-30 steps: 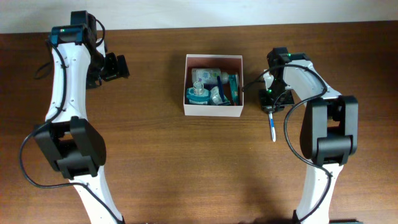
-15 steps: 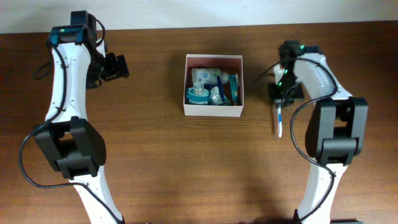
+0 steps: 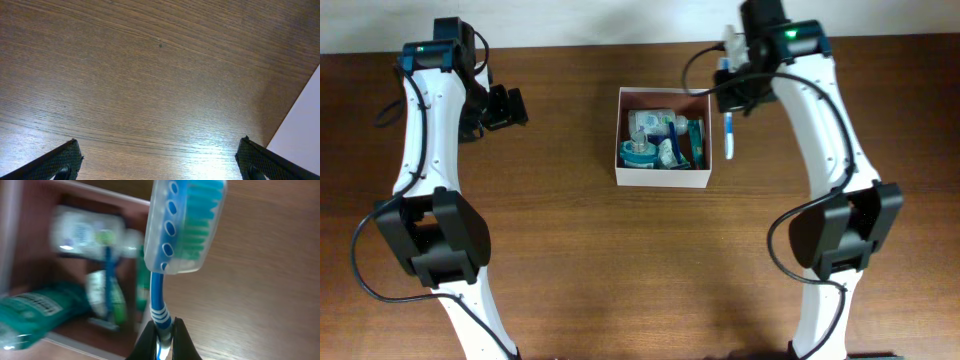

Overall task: Pack container
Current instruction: 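Carry the toothbrush left and lower it into the pink box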

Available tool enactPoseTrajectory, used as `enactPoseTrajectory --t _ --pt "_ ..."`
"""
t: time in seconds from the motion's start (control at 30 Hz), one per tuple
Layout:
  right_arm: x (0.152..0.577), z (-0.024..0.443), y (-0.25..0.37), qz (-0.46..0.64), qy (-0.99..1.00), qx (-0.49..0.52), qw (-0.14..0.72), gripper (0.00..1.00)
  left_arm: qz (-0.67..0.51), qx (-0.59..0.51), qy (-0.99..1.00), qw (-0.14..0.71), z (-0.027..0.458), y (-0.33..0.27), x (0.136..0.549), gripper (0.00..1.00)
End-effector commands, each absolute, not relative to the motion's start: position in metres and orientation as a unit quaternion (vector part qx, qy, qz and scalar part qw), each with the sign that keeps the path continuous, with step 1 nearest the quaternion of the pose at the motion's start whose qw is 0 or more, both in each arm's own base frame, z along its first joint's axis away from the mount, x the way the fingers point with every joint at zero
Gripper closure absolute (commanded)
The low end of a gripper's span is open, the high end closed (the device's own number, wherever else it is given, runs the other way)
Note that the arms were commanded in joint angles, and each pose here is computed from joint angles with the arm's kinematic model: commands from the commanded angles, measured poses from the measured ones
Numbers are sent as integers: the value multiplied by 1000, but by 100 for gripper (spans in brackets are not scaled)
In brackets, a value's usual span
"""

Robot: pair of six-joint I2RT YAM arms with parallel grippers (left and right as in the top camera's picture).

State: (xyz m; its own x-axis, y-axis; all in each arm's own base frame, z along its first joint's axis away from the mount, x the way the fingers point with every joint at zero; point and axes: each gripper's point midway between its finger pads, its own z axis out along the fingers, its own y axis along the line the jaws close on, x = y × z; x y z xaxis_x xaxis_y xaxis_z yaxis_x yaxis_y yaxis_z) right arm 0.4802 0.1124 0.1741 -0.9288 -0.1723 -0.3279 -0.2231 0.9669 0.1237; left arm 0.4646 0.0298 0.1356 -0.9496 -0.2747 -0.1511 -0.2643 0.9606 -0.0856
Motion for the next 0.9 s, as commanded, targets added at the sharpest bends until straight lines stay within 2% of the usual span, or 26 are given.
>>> enactPoseTrajectory --t 0.0,0.4,0.87 --pt "476 188 137 98 972 -122 174 96 -37 -135 985 101 152 29 466 0" --pt "483 168 172 107 963 -154 193 96 -37 -135 985 101 152 29 466 1" --pt "467 125 167 100 973 -152 143 96 -37 -136 985 101 152 29 466 1"
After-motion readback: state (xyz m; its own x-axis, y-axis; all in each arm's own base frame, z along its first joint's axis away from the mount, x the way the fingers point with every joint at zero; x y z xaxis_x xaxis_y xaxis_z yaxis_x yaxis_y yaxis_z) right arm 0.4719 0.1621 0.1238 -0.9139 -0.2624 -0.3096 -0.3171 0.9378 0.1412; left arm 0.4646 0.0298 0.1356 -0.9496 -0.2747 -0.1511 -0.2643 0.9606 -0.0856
